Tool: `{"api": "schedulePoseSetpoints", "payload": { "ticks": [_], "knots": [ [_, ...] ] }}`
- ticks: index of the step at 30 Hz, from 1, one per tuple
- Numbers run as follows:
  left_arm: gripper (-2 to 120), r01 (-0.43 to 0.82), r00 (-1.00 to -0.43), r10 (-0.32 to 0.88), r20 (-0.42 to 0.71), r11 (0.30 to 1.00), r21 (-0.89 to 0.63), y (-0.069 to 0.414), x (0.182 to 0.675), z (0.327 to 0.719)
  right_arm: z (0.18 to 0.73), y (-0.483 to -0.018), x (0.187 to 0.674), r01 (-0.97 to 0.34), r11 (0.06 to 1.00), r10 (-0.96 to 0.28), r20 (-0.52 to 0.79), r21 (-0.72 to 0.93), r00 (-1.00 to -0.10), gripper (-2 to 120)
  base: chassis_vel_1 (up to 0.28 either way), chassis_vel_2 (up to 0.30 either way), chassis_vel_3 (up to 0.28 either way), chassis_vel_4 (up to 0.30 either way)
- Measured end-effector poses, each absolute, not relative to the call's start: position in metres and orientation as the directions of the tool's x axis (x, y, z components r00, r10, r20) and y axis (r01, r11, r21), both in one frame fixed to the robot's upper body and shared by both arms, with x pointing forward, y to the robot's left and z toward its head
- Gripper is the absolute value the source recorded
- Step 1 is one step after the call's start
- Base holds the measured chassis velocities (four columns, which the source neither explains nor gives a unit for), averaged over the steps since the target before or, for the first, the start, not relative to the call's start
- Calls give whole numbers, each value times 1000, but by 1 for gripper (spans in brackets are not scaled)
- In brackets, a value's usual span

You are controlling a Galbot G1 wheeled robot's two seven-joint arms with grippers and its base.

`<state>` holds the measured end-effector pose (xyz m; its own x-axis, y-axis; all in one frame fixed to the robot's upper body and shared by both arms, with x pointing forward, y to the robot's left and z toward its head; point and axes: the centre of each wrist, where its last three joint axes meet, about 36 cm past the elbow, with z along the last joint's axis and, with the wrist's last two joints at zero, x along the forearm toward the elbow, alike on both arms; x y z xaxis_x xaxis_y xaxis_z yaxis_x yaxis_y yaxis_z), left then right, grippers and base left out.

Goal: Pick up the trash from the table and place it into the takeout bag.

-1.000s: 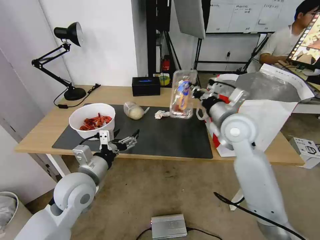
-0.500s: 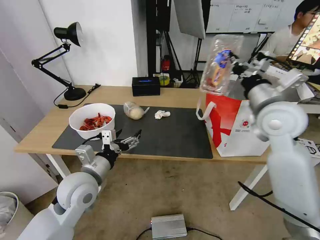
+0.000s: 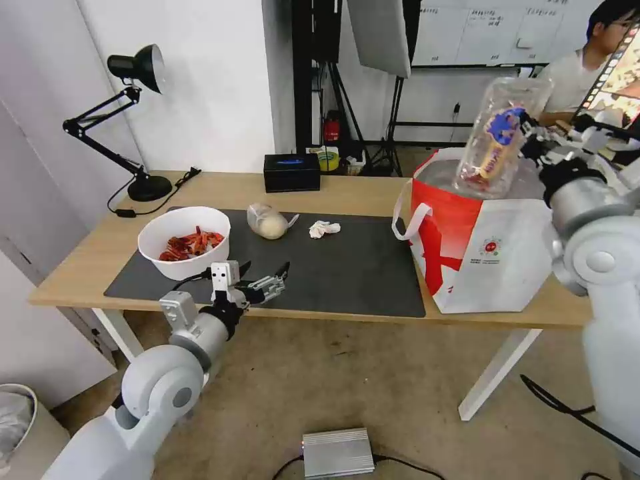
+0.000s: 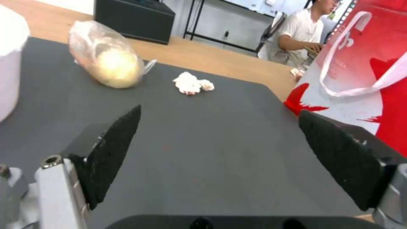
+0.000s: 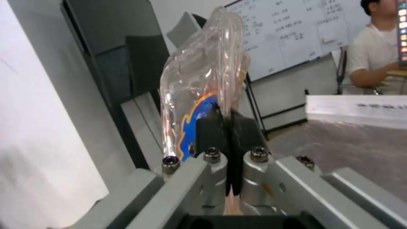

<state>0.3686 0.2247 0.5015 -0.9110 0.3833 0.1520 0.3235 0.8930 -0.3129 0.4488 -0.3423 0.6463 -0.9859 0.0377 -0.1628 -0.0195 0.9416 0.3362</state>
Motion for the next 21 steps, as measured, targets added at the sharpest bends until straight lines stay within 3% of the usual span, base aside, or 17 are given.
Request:
{"api": "schedulePoseSetpoints", "payload": {
  "ticks": [21],
  "knots": [
    [100,332,-908,392,149,889,-316,222,368,502,631,-351,443,-13,932,36,-126,363,-991,2,0,0,0,0]
  ]
}}
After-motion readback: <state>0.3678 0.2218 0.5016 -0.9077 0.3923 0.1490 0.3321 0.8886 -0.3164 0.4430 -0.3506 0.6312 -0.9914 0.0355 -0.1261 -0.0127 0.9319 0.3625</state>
